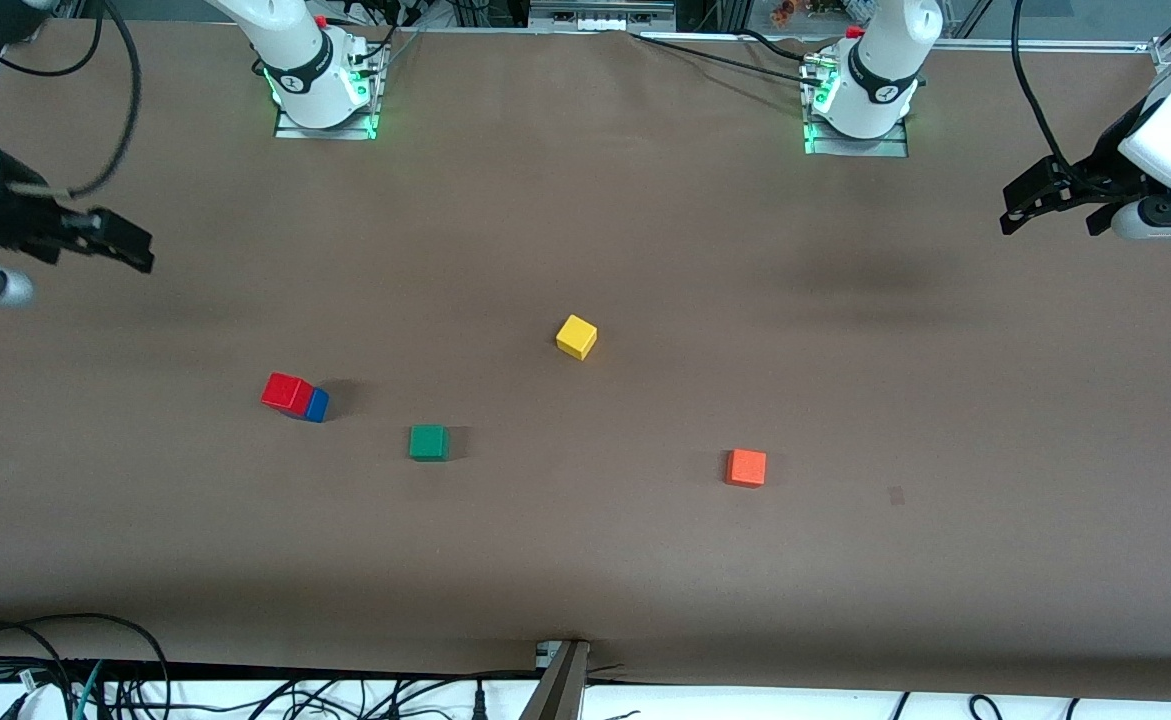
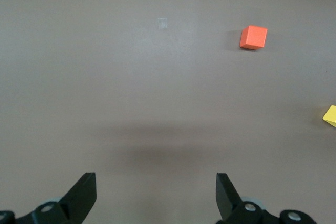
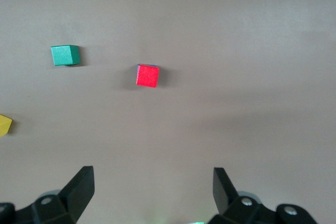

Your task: Pass red block to right arm, stack on blue

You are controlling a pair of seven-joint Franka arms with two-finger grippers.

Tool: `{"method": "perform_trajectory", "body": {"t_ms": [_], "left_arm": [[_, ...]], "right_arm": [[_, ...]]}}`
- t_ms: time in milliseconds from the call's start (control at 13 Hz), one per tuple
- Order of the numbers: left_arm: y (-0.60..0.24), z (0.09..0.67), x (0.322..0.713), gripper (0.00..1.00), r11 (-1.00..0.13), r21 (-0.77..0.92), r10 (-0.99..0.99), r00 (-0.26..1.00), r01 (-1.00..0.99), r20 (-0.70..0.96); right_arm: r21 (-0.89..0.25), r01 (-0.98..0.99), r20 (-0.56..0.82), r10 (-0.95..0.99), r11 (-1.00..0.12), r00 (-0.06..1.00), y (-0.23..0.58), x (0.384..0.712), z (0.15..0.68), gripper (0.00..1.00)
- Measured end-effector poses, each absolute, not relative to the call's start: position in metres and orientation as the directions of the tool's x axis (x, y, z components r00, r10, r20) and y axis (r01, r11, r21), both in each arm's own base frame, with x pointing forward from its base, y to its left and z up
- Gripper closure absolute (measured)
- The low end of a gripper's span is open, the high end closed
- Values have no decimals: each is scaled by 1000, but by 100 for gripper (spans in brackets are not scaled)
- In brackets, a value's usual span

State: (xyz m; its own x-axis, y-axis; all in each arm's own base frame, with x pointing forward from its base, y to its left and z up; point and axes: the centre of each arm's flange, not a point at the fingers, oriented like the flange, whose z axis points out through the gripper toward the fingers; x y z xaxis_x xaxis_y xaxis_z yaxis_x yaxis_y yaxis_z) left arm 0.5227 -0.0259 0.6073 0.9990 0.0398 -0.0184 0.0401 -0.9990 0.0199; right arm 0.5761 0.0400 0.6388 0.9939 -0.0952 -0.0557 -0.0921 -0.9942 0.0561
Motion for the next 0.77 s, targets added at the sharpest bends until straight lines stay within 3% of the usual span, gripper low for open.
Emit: {"method": "perform_trajectory", "body": {"t_ms": [154, 462, 769], "left_arm": [[-24, 603, 526, 0, -999, 19, 47, 999, 47, -22], [-24, 597, 530, 0, -999, 19, 47, 999, 47, -26], [-30, 598, 531, 0, -999, 19, 36, 999, 36, -19]], "right_arm": [[41, -125, -44, -127, -991, 991, 13, 561, 638, 0], [10, -153, -97, -154, -988, 983, -2, 531, 589, 0], [-34, -168, -108, -164, -985, 981, -1, 516, 590, 0]]}}
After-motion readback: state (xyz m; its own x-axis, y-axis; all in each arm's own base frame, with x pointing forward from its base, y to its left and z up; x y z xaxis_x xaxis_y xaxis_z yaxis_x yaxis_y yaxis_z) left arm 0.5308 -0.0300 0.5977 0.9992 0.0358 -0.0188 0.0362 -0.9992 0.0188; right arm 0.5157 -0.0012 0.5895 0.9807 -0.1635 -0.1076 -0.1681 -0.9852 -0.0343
